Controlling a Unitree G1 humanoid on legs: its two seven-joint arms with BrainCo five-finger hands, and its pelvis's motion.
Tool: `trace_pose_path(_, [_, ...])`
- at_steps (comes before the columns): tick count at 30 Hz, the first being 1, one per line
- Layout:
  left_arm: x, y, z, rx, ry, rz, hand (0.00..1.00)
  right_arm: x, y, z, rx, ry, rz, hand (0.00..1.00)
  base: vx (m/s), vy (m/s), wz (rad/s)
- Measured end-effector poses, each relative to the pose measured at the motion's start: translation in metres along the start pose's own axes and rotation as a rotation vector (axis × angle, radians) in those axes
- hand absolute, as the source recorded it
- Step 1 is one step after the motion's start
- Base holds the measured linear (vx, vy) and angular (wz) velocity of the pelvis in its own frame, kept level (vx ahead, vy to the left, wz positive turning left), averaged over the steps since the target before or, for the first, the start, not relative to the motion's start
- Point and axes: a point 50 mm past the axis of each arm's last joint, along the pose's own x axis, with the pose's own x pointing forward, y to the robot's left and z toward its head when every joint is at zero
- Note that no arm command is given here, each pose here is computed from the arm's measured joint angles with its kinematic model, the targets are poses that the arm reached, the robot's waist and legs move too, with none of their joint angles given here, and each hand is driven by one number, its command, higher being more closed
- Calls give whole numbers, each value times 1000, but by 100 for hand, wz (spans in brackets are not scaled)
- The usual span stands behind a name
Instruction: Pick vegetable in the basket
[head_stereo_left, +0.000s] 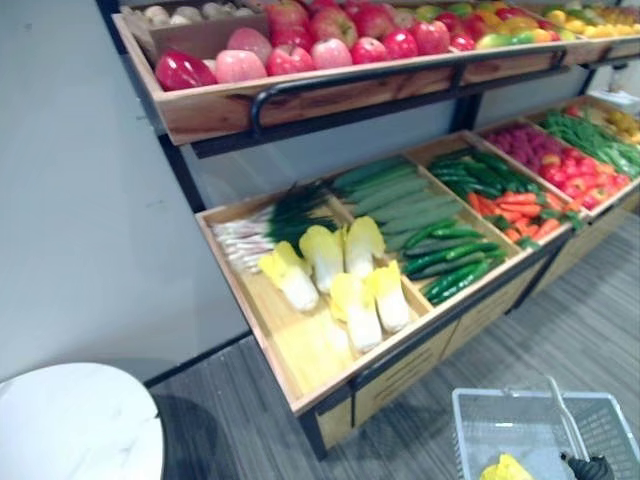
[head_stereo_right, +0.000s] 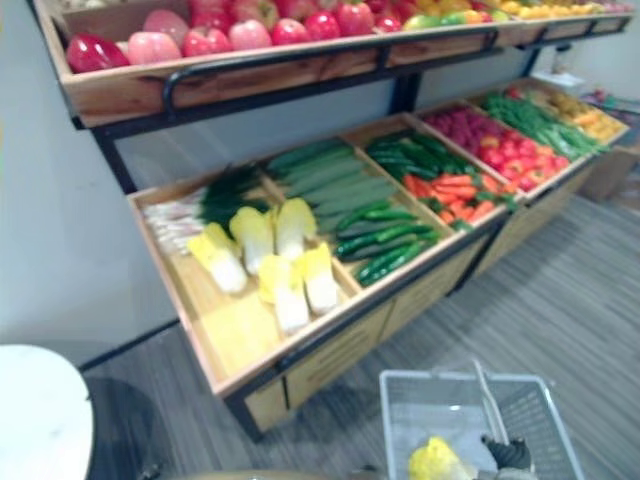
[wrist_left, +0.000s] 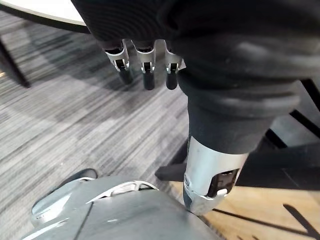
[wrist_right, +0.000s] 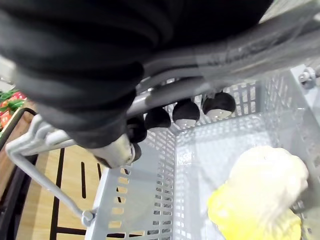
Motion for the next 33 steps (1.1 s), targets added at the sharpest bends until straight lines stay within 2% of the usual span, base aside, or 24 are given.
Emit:
trace_pose_path(3, [3,2,10,8,-23,16,0,0,22,20,-11,-77,62,100,-251,192,-133])
trace_pose_path(6, [6,7,23,7,-68,35,0,1,21,30,-49,-118,66,100,-258,217,-125])
trace_pose_path(11, [5,5,19,20,-62,18,0,4,36,37,-97,-125,129,100,-111,25,-119])
trace_pose_path(17, [5,4,19,12,-60,27,0,7,35,43,-194,-138,147,100,-84,-231,-87])
trace_pose_path(19, [4,-9,25,-19,-63,11,0,10,37,53,-212,-161,149,100,-16,-342,-78])
trace_pose_path(23, [4,-12,26,-8,-65,2,0,6,36,43,-251,-148,151,100,-88,-187,-40])
trace_pose_path(27, [4,-10,28,4,-88,4,0,4,37,51,-260,-195,156,100,-76,-38,-56])
trace_pose_path(29, [4,-9,27,5,-89,9,0,8,40,69,-249,-242,154,100,-76,74,-100])
trace_pose_path(33, [1,-18,26,22,-90,-9,0,10,34,81,-275,-290,143,100,6,199,-85])
